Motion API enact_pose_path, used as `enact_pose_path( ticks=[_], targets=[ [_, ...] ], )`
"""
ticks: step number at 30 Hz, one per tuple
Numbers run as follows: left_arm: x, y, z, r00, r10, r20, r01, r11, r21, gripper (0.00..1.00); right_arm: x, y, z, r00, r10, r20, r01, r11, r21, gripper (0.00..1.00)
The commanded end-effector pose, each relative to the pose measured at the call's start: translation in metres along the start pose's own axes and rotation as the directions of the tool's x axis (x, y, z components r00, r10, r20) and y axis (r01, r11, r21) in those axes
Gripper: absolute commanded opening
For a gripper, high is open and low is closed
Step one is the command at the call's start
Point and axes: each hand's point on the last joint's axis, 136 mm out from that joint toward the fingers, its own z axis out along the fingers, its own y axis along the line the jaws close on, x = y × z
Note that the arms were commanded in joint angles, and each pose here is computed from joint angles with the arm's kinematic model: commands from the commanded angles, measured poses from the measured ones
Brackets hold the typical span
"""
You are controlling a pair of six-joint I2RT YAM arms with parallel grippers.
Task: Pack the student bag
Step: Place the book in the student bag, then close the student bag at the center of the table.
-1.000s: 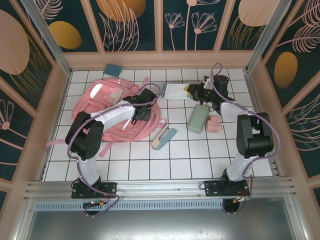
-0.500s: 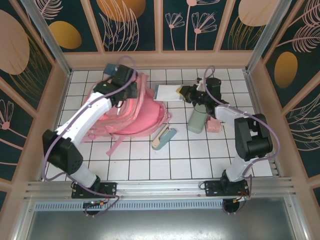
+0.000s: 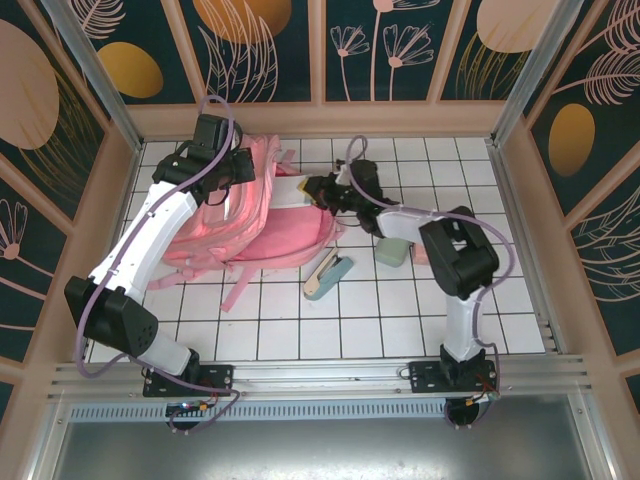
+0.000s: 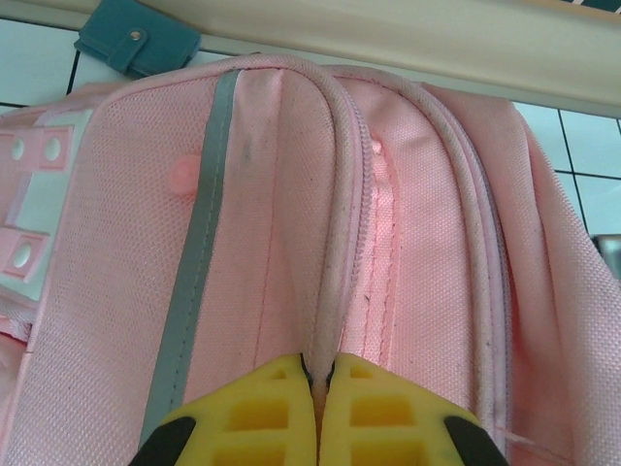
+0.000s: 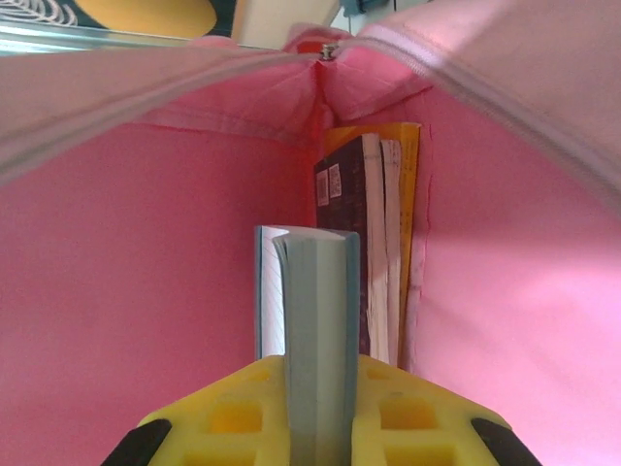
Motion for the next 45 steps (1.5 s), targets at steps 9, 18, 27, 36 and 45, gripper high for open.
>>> enact_pose_path(
  ticks=[9, 18, 27, 36, 45],
  targets=[
    [-0.053, -0.036, -0.042, 0.977, -0.114, 0.178, 0.073, 0.973, 0.218, 0.0, 0.035, 0.01, 0.131, 0.998, -0.004, -0.058, 0.006, 0.999, 0.038, 0.0],
    [-0.05, -0.028, -0.037, 0.98, -0.103, 0.171, 0.07, 0.979, 0.189, 0.0, 0.048, 0.023, 0.142, 0.983, -0.119, -0.143, 0.134, 0.986, 0.097, 0.52],
    [-0.038, 0.009, -0.031, 0.976, -0.123, 0.182, 0.117, 0.992, 0.043, 0.0, 0.026, 0.027, 0.086, 0.979, -0.178, -0.097, 0.19, 0.971, 0.143, 0.66],
    [-0.005, 0.056, -0.021, 0.978, -0.141, 0.156, 0.167, 0.972, -0.166, 0.0, 0.011, -0.004, 0.015, 0.977, -0.211, -0.041, 0.214, 0.938, 0.273, 0.69],
    [0.039, 0.096, -0.011, 0.988, -0.131, 0.088, 0.153, 0.928, -0.338, 0.0, -0.018, -0.031, -0.038, 0.974, -0.222, 0.036, 0.196, 0.916, 0.35, 0.69]
  ],
)
